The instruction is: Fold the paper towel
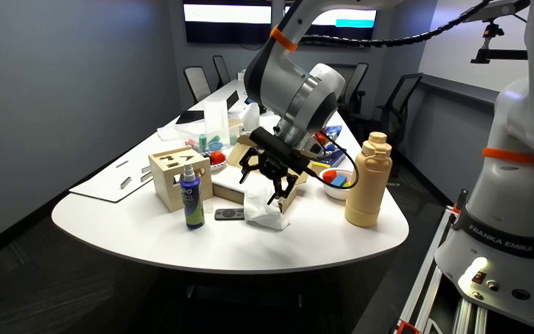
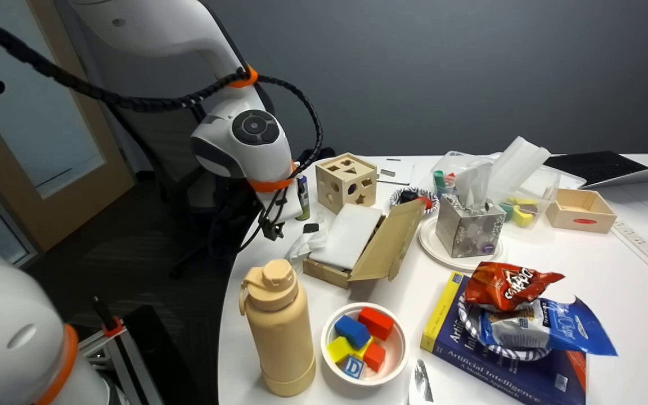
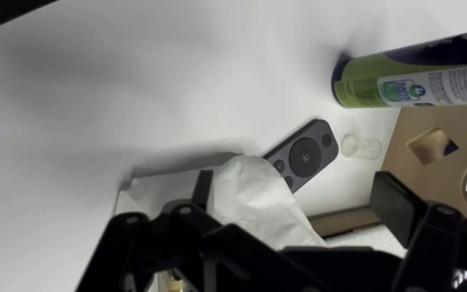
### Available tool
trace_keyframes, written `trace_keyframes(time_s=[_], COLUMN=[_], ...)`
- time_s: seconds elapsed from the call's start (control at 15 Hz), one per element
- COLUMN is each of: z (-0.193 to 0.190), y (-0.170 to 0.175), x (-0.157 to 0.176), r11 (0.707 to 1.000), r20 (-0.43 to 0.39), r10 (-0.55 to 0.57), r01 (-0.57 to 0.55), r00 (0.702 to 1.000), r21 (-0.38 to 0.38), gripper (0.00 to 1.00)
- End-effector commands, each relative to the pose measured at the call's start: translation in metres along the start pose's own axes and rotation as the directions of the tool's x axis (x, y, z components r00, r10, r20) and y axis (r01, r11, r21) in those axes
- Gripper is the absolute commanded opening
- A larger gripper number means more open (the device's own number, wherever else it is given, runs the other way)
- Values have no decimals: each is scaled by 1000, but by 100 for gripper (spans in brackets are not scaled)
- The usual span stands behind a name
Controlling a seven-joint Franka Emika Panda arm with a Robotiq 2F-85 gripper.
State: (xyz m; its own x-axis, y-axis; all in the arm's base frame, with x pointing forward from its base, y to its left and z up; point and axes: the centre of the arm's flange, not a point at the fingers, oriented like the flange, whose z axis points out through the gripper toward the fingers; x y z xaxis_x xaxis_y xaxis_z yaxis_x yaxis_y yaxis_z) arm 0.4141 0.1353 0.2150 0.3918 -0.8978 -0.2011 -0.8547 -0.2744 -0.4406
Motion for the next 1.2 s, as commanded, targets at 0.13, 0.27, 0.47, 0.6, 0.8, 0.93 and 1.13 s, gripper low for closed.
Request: trace_keyframes(time_s=[0.13,0.27,0.47,0.6,0.8,0.93,1.13], z=[12,21,34,42,47,48,50], y=[21,27,33,37,41,41,44], x=[-2,-2,3,7,12,13,13], r11=[993,989,981,974,965,961,951], r20=[-14,-15,-30,-50,-87,-116,-141], r10=[-86,-108,-138,-158,-190,-208,-229], r01=[85,106,132,148,170,180,191], r00=[996,994,990,986,978,971,963], r21=[-78,-103,-143,-173,-201,-212,-243], gripper=[100,100,100,100,100,100,100])
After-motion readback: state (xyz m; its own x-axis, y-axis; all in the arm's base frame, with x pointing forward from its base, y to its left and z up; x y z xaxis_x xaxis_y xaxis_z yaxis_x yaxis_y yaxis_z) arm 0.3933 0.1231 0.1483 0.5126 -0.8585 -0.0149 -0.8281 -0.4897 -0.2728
